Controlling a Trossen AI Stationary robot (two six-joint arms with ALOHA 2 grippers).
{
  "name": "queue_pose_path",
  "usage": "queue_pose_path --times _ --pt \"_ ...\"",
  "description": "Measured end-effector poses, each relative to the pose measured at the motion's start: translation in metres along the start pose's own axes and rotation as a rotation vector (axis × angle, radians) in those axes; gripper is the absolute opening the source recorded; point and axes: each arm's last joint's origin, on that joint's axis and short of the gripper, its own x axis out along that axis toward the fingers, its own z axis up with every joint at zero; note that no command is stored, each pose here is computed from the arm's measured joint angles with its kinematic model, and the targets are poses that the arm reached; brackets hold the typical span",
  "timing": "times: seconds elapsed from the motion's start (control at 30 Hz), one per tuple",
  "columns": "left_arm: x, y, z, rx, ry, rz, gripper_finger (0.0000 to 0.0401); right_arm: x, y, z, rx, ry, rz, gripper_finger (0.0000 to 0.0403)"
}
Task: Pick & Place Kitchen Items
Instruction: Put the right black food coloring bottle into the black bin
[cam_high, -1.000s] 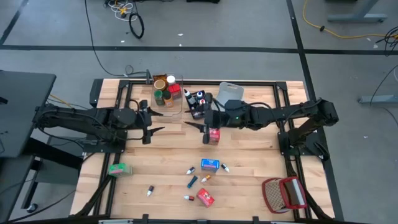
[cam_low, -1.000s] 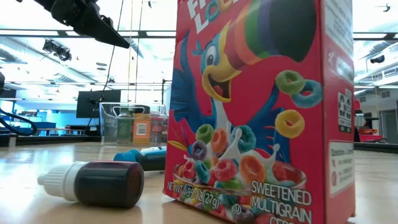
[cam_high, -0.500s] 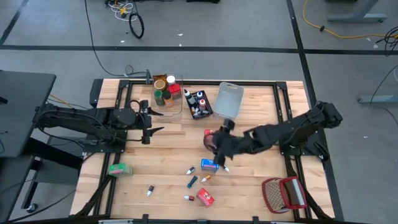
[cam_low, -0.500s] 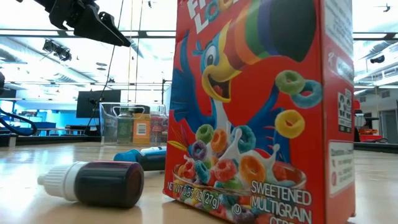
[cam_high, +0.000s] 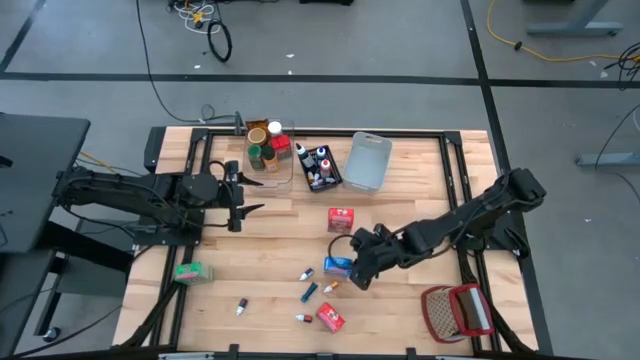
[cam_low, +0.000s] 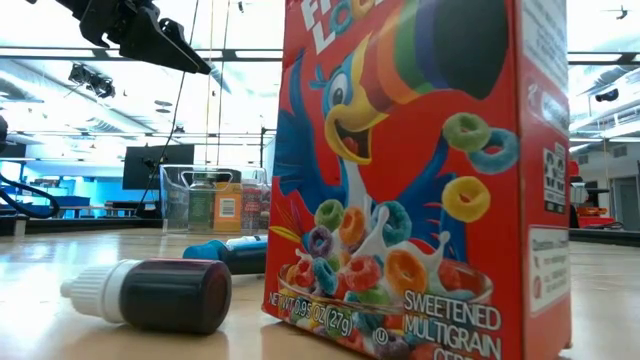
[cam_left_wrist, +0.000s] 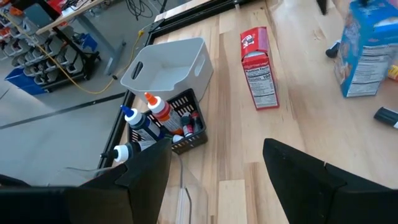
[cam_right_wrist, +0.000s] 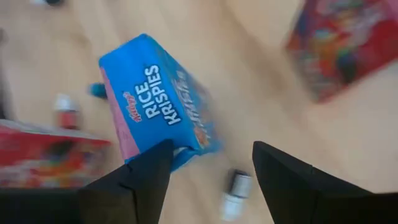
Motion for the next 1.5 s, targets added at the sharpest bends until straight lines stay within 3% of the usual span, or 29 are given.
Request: queue_pose_path --times 0.13,0.27,0.43,0.6,0.77,0.9,1.03,1.23,1.5 --pt "0.0 0.0 0.0 0.0 0.0 0.0 0.0263 0.012 -0.008 -0.012 0.067 0.023 0.008 0.0235" --pt "0.0 0.0 0.0 0.0 0.0 0.0 0.0263 0.011 -0.008 -0.015 0.029 0.015 -0.002 0.0235" --pt "0.0 0.0 0.0 0.0 0.0 0.0 0.0263 -0.003 -0.009 -0.004 -0.081 -0.151 -0.008 0.0235" --pt "0.0 0.0 0.0 0.0 -0.001 0.0 0.0263 -0.031 -0.007 0.01 -0.117 -0.299 0.036 0.0235" --pt "0.0 0.0 0.0 0.0 0.0 0.0 0.0263 -0.034 -0.011 -0.001 -0.094 -0.194 0.031 0.0235" --pt "0.0 0.0 0.0 0.0 0.0 0.0 0.0263 -0.029 -0.017 -0.017 -0.052 -0.066 -0.064 0.0235" --pt "0.0 0.0 0.0 -0.001 -0.003 0.0 0.0263 -0.029 -0.021 -0.024 -0.05 -0.065 -0.112 0.0235" --pt "0.0 0.0 0.0 -0.001 -0.003 0.001 0.0263 -0.002 -0.027 -0.041 -0.018 -0.071 0.03 0.0235" --pt "0.0 0.0 0.0 -0.001 -0.004 0.001 0.0263 0.024 -0.047 -0.068 0.0 -0.061 0.126 0.0235"
